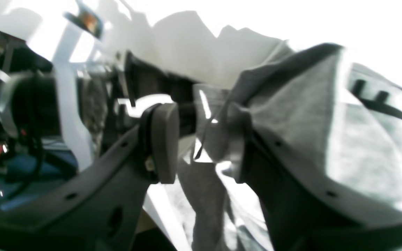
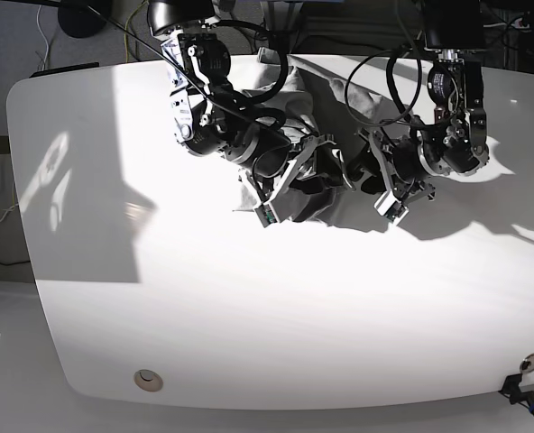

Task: Fold the T-shirt properly
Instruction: 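Fold the shirt end over with the right gripper toward the left gripper, then open the right gripper and lift it away from the folded bundle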

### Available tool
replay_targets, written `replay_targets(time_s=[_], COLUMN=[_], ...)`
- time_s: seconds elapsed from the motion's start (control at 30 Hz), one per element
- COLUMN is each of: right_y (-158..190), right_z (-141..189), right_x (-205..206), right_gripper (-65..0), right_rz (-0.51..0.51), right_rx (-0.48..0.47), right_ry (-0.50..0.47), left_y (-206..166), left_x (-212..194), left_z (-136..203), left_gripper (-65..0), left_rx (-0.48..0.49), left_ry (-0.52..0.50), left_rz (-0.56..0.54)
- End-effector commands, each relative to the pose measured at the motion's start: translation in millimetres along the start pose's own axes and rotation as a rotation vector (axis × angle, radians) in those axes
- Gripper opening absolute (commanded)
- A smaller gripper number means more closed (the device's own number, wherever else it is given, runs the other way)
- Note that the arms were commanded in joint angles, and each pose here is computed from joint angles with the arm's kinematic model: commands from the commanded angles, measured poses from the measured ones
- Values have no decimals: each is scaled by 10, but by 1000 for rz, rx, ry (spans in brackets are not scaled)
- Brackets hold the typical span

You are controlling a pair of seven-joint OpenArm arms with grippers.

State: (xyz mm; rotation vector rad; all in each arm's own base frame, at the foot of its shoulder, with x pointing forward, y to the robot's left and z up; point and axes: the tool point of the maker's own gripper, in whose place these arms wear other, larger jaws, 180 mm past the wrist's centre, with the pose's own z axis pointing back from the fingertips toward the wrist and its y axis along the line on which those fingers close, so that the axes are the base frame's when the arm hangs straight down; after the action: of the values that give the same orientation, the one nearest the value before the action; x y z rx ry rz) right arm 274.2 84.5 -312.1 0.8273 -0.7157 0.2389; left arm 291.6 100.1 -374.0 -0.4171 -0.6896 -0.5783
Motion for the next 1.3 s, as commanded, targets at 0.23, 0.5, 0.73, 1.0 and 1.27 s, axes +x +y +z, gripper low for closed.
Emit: replay_targets(time_s=[0.23,0.5,0.73,1.0,1.27], right_y=[-272,-1199,-1436,-789,-136], right_z=[93,920,1137,621,-128], right_x=[325,386,17,-181,86], right_gripper=[-414,-411,-416,-416,-416], right_rz=[148,261,256,215,168], right_rx=[-125,-426,-486,-302,-113], right_ry=[-50,-46,55,60,23], left_y=[895,872,875,869,843], left_x=[248,-262,-313,-326,-419], left_z=[747,843,864,863,871], left_gripper=[-427,-427,-427,-427,-427], left_rx=[249,247,250,248,243], left_ry=[-53,67,72,75,95], left_rz=[-72,-52,-40,-39,-33])
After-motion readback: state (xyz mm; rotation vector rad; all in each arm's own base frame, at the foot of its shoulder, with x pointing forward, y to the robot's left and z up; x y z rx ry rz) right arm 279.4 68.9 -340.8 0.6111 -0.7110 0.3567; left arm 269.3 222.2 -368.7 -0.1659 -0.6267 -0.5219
